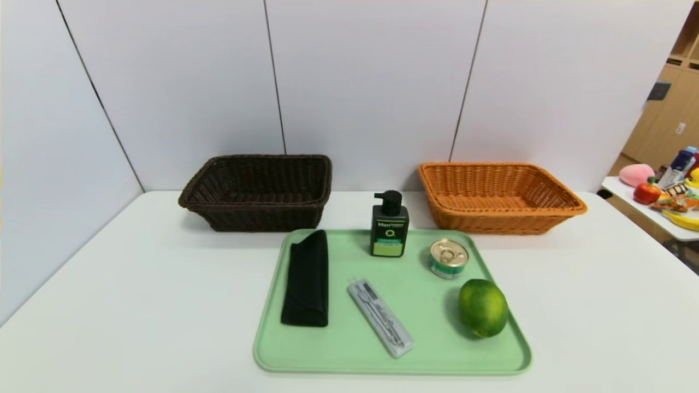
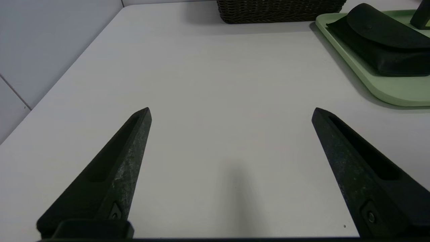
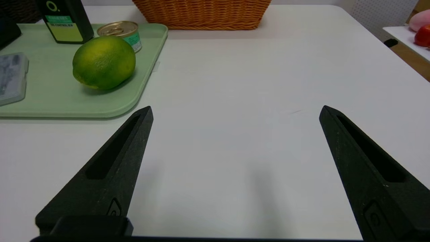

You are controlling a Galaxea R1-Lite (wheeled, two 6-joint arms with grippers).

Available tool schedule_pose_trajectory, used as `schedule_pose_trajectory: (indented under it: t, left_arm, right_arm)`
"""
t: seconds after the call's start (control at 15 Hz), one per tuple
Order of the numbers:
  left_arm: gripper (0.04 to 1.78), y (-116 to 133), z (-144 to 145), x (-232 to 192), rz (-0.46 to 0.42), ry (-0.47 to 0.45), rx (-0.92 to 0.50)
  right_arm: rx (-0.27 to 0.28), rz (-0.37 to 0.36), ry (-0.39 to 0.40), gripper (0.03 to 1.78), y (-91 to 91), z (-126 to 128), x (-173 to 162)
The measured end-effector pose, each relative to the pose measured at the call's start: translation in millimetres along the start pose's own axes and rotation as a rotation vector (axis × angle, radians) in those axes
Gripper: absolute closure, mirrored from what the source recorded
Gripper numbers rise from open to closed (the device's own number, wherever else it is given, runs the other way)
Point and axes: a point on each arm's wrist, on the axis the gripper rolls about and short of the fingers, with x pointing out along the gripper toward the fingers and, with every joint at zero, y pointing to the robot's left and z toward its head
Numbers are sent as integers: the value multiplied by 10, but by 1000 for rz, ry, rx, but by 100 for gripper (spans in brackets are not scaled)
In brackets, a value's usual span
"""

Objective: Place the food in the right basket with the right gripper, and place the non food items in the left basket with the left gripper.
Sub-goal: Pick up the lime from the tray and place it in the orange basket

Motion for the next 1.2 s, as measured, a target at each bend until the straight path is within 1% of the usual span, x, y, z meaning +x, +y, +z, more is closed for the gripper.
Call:
schedule_pose_trajectory:
  t: [0.13,0.27,0.4,0.47,0.53,0.67,0.87,1.0,1.13,1.2]
  left_arm:
    - [13,0,21,-6,0,-8,6]
    - [13,-2,122,-43,-19,-29,5]
    - [13,-15,364,-143,-93,-54,8]
    - [13,-24,478,-177,-142,-44,9]
    - [13,-31,602,-186,-184,-31,11]
    - [13,-32,902,-105,-216,-28,12]
    - [13,-25,1422,304,-232,-19,14]
    - [13,-20,1692,672,-236,-19,22]
    - [13,-17,1834,1076,-238,0,34]
    - [13,-16,1846,1257,-239,20,46]
  right_arm:
    - [-39,6,-11,10,1,19,-4]
    - [-47,22,-39,10,4,123,-44]
    - [-52,79,-99,10,15,432,-172]
    - [-57,118,-116,10,23,607,-231]
    - [-59,154,-115,10,29,757,-257]
    - [-60,209,-109,10,29,1074,-212]
    - [-67,281,-110,10,30,1540,70]
    - [-81,307,-92,10,54,1783,367]
    - [-81,324,-52,10,94,2012,742]
    - [-72,331,-22,10,119,2116,950]
